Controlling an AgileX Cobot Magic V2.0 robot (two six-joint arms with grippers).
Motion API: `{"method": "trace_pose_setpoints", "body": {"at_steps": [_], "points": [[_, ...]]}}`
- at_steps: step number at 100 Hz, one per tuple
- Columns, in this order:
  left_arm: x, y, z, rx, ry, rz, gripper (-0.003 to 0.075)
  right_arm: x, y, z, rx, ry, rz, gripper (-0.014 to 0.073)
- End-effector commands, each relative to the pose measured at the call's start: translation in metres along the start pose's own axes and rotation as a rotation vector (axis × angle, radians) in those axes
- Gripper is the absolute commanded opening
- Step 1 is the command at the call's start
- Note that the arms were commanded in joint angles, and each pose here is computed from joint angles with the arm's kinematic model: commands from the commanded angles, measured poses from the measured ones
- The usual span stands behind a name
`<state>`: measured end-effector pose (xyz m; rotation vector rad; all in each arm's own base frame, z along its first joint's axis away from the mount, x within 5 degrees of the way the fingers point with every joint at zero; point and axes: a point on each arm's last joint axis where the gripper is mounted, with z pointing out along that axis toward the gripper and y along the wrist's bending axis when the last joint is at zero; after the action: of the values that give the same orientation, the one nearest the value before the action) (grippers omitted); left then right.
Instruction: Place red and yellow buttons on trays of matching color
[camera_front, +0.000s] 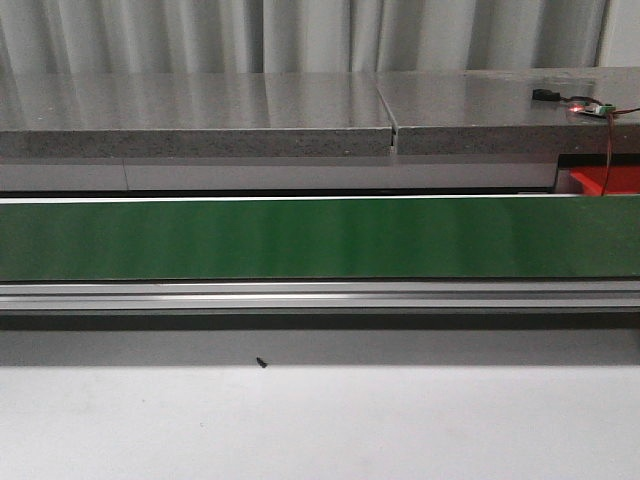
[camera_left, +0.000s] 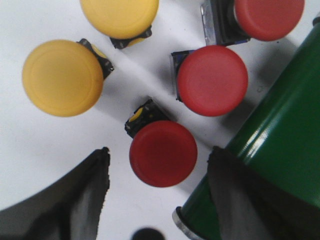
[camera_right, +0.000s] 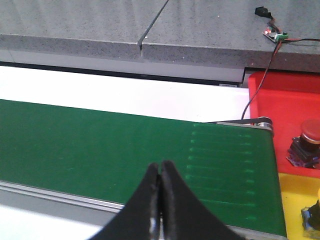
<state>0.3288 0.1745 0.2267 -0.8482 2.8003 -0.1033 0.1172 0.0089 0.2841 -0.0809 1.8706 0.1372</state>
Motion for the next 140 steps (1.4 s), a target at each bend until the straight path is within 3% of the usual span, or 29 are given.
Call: {"method": "trace_pose_setpoints", "body": {"at_steps": [1, 40, 47, 62, 71, 111, 140], "points": [[-0.008, -0.003, -0.020, 0.018, -0.066, -0.001, 0.0410, -0.012, -0.002, -0.003, 0.025, -0.063, 0.008, -0.0059], [-0.011, -0.002, 0.001, 0.019, -0.022, -0.011, 0.0397, -0.012, -0.002, -0.003, 0.025, -0.063, 0.008, -0.0059], [-0.012, -0.002, 0.001, 0.019, -0.029, -0.009, 0.0346, -0.012, -0.002, -0.003, 0.025, -0.063, 0.008, -0.0059], [-0.013, -0.002, 0.001, 0.019, -0.045, 0.000, 0.0151, -0.012, -0.002, -0.003, 0.025, -0.063, 0.008, -0.0059], [-0.013, -0.002, -0.002, 0.023, -0.053, 0.015, 0.0106, -0.012, -0.002, -0.003, 0.025, -0.063, 0.008, -0.0059], [0.017, -0.023, -0.096, 0.055, -0.216, 0.106, 0.0107, -0.012, -0.002, -0.003, 0.025, -0.063, 0.008, -0.0059], [0.027, -0.066, -0.091, 0.092, -0.190, 0.235, 0.0108, -0.012, -0.002, -0.003, 0.024, -0.063, 0.008, -0.0059]]}}
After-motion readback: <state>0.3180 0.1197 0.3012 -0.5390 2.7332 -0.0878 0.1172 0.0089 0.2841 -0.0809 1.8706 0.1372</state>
